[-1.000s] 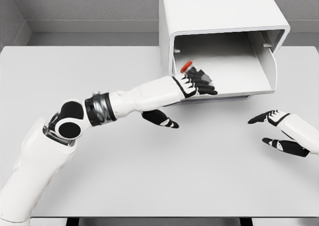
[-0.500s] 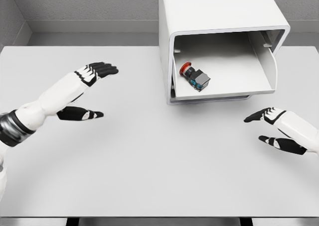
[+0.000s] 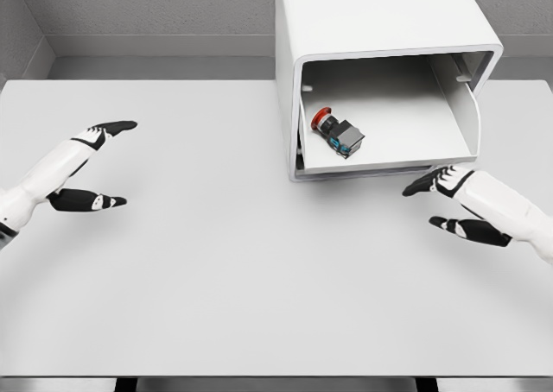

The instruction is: Slide open multi-storey tabletop storage cabinets and put open load switch and slide close multi-storey tabletop storage cabinets

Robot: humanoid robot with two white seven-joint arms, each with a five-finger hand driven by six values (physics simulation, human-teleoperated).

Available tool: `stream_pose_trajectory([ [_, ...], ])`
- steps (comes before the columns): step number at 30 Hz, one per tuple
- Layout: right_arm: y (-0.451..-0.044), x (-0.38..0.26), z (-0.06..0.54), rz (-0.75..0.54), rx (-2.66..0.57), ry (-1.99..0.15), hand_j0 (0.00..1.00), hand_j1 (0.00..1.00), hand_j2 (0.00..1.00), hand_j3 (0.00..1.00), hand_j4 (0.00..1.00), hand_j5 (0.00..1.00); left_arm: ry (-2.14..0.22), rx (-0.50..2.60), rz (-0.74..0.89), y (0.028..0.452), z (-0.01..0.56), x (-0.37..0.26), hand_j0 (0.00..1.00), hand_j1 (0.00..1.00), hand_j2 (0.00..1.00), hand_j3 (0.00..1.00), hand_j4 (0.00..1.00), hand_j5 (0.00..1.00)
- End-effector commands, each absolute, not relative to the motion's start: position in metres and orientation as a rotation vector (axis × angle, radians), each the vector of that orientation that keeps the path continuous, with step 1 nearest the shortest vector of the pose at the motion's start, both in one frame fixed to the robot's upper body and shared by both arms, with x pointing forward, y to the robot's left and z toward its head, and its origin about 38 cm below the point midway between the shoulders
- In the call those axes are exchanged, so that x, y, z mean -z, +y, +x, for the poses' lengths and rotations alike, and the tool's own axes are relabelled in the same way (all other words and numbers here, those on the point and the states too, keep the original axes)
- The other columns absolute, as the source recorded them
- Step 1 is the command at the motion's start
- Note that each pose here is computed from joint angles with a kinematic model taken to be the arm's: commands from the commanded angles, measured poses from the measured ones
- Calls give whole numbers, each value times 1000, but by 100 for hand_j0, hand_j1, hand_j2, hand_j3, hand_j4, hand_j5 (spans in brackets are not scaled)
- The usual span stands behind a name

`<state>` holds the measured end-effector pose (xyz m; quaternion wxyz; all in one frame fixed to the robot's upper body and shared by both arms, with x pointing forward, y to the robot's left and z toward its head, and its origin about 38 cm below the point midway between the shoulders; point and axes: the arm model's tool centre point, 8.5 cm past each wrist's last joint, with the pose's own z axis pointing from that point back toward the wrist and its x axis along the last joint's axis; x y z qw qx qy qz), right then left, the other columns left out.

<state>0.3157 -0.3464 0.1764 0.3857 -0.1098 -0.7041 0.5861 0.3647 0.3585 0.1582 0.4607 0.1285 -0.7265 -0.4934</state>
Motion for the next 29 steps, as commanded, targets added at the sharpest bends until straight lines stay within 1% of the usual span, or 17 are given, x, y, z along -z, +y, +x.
stream_pose_trajectory([
  [1, -341, -168, 315, -246, -1482, -1784, 72, 72, 72, 72, 72, 72, -1784, 1200, 310, 361, 365, -156, 100, 100, 100, 100, 100, 100],
  [11, -337, -160, 338, -231, -1505, -1758, 72, 72, 72, 72, 72, 72, -1780, 1194, 305, 361, 365, -154, 100, 100, 100, 100, 100, 100],
  [17, -320, -150, 362, -171, -1543, -1714, 72, 72, 72, 72, 72, 72, -1779, 1193, 305, 362, 365, -153, 100, 100, 100, 100, 100, 100],
  [21, -318, -146, 371, -167, -1536, -1706, 73, 73, 73, 73, 73, 73, -1781, 1193, 306, 361, 365, -154, 100, 100, 100, 100, 100, 100],
  [24, -328, -149, 366, -180, -1541, -1689, 73, 73, 73, 73, 73, 73, -1781, 1192, 304, 361, 365, -154, 100, 100, 100, 100, 100, 100],
  [25, -344, -156, 366, -212, -1563, -1658, 73, 73, 73, 73, 73, 73, -1776, 1199, 302, 360, 365, -152, 100, 100, 100, 100, 100, 100],
  [29, -379, -159, 356, -247, -1559, -1577, 73, 73, 73, 73, 73, 73, -1749, 1226, 327, 361, 366, -151, 100, 100, 100, 100, 100, 100],
])
